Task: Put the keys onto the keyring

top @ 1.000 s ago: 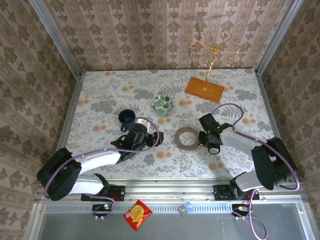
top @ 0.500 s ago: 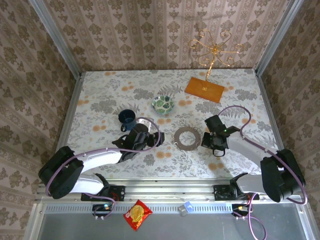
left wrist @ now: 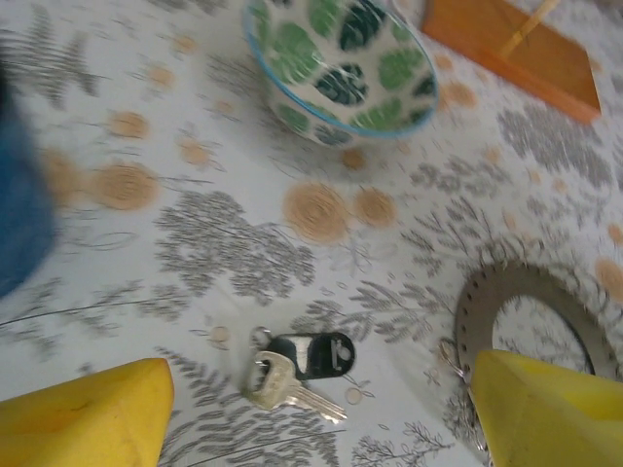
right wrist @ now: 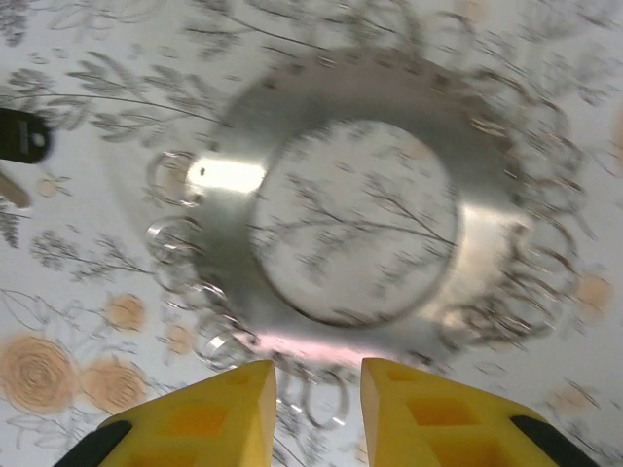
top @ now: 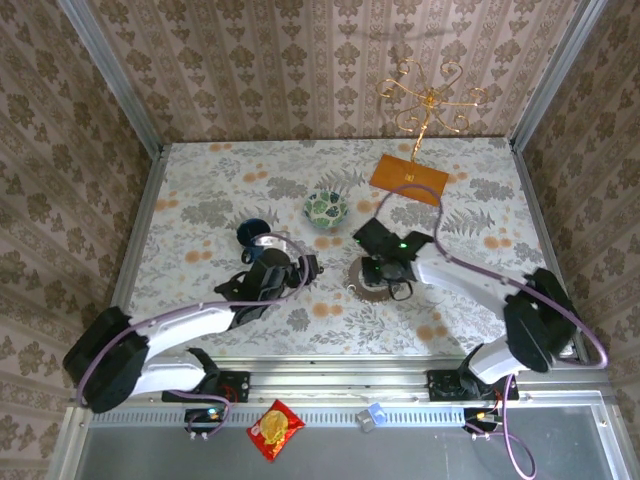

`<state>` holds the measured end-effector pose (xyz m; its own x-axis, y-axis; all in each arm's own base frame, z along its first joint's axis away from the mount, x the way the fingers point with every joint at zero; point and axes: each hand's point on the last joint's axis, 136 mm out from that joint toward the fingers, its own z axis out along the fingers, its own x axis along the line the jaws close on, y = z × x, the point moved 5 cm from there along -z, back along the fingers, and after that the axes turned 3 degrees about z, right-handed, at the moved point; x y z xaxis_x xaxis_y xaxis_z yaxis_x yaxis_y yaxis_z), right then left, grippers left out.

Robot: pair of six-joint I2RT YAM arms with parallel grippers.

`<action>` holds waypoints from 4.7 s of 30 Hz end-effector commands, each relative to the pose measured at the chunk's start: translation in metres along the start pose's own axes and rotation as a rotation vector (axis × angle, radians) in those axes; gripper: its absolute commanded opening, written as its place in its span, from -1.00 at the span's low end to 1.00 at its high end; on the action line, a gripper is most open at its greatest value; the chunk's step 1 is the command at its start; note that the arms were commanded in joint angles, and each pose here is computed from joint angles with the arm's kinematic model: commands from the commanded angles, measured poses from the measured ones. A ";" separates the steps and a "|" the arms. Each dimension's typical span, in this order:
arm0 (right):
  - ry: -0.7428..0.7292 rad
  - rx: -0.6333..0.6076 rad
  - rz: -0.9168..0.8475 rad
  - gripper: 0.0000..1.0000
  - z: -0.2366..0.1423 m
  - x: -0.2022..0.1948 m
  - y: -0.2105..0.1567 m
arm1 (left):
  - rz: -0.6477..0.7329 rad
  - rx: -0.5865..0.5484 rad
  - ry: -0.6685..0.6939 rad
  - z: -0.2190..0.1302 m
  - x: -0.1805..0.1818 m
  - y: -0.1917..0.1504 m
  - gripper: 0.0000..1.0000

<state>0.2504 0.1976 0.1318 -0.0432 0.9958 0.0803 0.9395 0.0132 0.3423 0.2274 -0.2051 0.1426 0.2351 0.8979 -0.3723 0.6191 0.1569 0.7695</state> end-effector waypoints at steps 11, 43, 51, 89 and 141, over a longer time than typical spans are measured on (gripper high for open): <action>-0.216 0.111 -0.295 -0.33 0.052 0.058 0.024 | -0.223 -0.123 0.260 -0.061 0.084 -0.012 0.59; -0.355 0.156 -0.369 -0.55 0.076 0.059 0.029 | -0.224 -0.135 0.247 -0.061 0.086 -0.013 0.55; -0.356 0.163 -0.374 -0.63 0.079 0.060 0.028 | -0.223 -0.138 0.245 -0.061 0.086 -0.012 0.52; 0.202 -0.336 -0.516 -1.00 -0.100 0.026 0.038 | 0.601 -0.307 -0.102 -0.079 -0.021 0.085 0.33; 0.610 -0.558 -0.908 -1.00 -0.129 0.057 -0.001 | 0.647 0.041 -1.091 -0.062 -0.103 0.005 0.08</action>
<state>0.2049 0.2352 0.2492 -0.8847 0.4657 -0.0209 0.2535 0.5182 0.8168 0.1644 -0.2677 0.2102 0.9813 0.0502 -0.1858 0.1925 -0.2418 0.9510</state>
